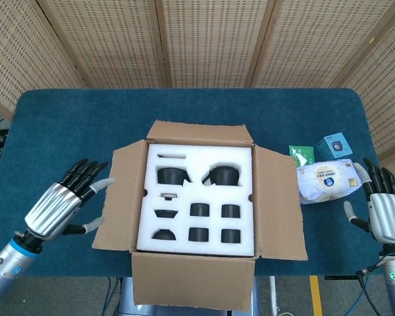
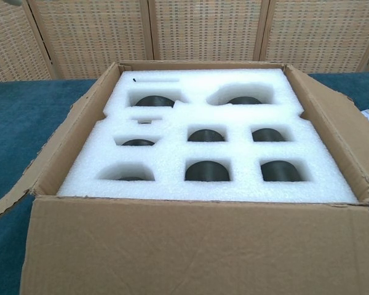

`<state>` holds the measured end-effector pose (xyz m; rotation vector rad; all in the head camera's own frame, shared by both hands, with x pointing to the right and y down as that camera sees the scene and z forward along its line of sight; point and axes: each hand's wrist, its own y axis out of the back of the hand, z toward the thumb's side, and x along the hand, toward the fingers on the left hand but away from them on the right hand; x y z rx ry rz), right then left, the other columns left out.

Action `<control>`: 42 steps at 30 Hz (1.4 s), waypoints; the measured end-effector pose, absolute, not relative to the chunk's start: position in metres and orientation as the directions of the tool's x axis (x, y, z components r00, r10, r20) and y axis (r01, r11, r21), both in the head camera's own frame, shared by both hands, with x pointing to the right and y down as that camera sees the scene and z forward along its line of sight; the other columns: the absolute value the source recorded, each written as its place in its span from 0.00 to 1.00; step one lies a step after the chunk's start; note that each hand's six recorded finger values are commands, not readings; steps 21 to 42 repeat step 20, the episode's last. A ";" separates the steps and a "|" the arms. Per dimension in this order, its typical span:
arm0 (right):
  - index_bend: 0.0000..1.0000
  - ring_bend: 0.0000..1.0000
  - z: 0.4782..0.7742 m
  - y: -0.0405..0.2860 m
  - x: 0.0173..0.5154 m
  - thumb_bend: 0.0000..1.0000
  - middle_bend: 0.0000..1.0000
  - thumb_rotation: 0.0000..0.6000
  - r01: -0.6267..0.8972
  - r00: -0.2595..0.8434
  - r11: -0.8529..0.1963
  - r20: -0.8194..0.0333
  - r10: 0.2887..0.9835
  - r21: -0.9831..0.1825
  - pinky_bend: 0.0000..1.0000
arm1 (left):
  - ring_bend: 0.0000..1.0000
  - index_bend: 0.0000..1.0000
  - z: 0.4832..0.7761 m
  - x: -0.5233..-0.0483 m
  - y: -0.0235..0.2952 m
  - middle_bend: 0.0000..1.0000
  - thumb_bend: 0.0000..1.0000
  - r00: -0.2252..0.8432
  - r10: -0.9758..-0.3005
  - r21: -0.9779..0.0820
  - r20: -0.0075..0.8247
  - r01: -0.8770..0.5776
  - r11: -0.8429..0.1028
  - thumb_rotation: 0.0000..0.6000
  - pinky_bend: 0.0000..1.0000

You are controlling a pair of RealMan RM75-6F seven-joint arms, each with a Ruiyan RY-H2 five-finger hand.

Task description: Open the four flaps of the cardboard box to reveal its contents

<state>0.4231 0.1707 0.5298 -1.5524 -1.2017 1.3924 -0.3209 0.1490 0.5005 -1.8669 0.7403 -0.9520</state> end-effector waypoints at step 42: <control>0.00 0.00 0.542 0.192 0.421 0.47 0.00 1.00 0.131 -0.022 -0.330 -0.336 0.942 -0.935 0.00 | 0.00 0.15 0.524 -0.419 0.209 0.00 0.28 0.147 -0.925 -0.916 0.350 -0.152 -0.370 0.84 0.00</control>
